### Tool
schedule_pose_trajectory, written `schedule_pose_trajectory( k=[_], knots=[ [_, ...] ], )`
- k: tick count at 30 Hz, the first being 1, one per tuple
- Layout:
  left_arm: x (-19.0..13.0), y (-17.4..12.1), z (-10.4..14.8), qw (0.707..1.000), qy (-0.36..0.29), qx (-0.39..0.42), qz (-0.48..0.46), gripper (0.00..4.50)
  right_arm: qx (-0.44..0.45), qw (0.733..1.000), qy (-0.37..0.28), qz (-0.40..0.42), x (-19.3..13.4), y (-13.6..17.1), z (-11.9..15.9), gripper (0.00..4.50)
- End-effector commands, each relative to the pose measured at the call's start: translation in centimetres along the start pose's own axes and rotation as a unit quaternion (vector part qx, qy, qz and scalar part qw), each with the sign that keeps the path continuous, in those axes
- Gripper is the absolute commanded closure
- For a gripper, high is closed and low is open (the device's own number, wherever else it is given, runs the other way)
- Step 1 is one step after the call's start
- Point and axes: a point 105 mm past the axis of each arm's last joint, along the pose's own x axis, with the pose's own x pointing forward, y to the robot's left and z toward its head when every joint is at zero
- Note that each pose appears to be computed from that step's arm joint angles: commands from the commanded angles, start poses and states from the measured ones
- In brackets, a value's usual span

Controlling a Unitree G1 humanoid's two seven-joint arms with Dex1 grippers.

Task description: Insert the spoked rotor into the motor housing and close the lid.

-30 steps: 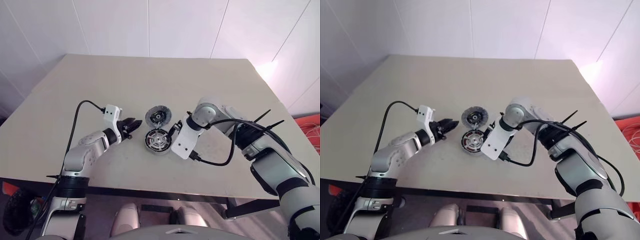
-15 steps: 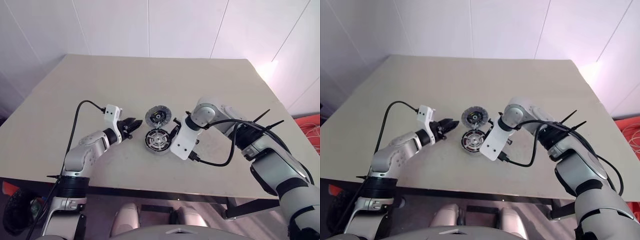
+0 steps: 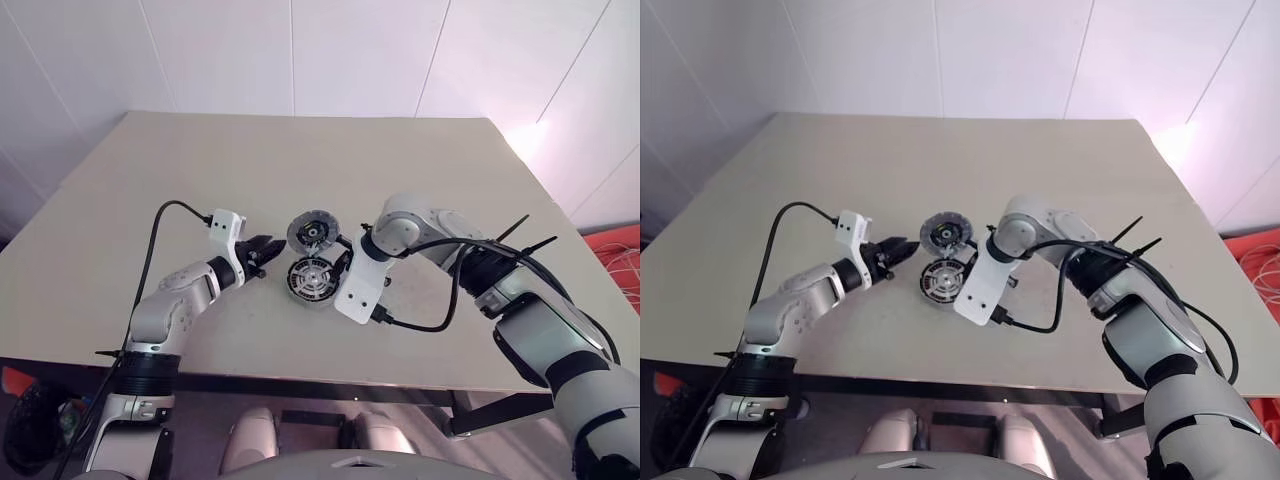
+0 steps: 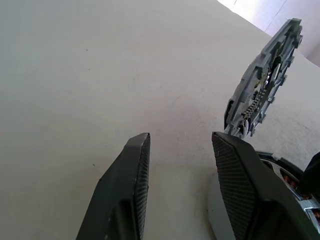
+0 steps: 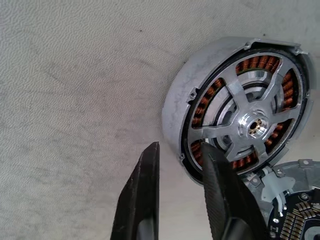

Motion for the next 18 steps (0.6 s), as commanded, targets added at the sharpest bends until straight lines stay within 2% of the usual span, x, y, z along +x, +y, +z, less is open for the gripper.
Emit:
schedule_pose_trajectory(
  k=[1,2,12,15,18],
  knots=[
    [0.1,-0.2,1.5,1.0,-0.023,0.018,-0.004,2.43,-0.011,1.0,0.006,-0.012,-0.7,-1.0,0.0,4.28],
    [0.1,-0.2,1.5,1.0,-0.023,0.019,-0.004,2.43,-0.011,1.0,0.006,-0.014,-0.8,-1.0,0.0,4.49],
    [0.3,-0.3,1.5,0.999,-0.024,0.02,-0.006,2.43,-0.01,0.999,0.015,-0.035,-1.9,-1.7,-0.2,4.5],
    [0.4,-0.3,1.5,0.999,-0.025,0.019,-0.006,2.43,0.003,0.999,0.027,-0.044,-2.7,-1.8,-0.9,4.5],
    [0.6,-0.4,1.3,1.0,-0.026,0.015,-0.006,2.43,0.037,0.997,0.054,-0.037,-3.9,-0.3,-2.4,4.5]
  ],
)
